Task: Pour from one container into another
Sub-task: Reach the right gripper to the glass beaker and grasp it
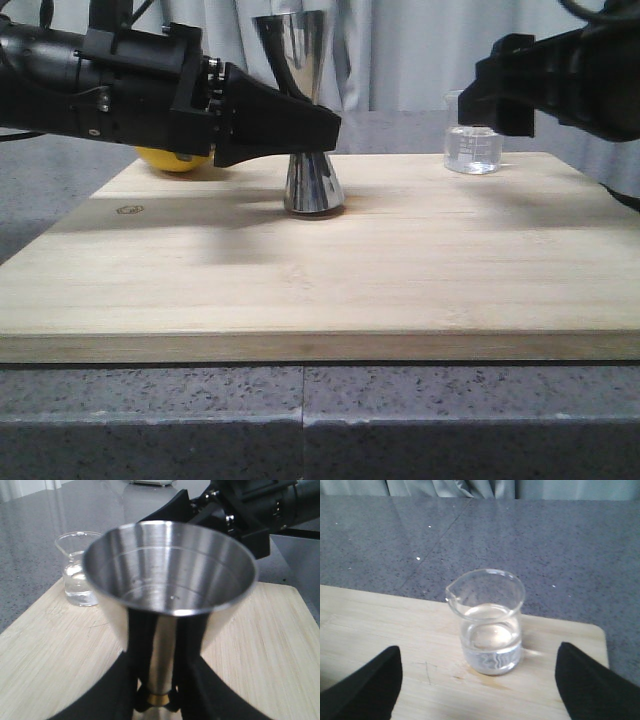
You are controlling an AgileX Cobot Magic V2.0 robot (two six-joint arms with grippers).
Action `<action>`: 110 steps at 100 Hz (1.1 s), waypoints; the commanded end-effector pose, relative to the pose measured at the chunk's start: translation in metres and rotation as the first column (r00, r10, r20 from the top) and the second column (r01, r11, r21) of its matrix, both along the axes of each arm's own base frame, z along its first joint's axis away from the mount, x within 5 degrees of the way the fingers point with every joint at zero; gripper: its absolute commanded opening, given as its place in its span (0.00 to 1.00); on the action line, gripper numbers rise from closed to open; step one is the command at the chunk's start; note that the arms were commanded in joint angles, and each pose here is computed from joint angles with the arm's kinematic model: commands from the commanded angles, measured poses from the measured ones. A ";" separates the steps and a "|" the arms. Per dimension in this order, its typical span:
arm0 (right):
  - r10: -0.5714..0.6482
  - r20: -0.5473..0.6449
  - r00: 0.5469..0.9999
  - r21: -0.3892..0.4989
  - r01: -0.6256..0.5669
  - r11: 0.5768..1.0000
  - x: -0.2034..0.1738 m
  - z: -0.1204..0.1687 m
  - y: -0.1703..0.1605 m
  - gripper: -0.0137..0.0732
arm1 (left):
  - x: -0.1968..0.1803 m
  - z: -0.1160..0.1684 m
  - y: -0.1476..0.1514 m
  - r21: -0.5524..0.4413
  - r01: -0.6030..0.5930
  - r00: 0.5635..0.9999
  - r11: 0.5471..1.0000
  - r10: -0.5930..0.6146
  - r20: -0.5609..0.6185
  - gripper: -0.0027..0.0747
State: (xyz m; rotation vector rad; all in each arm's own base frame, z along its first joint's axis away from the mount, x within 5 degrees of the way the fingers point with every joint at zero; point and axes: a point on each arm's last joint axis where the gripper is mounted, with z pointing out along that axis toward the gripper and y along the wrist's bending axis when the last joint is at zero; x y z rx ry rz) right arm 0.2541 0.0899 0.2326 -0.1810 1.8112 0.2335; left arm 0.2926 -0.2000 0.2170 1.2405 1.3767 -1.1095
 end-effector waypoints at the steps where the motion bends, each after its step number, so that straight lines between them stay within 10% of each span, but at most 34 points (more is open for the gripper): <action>1: 0.026 0.164 0.986 0.042 -0.033 0.999 0.007 0.016 0.006 0.83 | -0.005 0.032 -0.004 -0.157 0.045 0.998 0.987 -0.038 0.046 0.17; 110: -0.023 0.242 0.970 0.031 0.015 0.999 0.057 -0.012 0.003 0.83 | -0.005 0.032 -0.004 -0.158 0.046 0.998 0.986 -0.039 0.046 0.17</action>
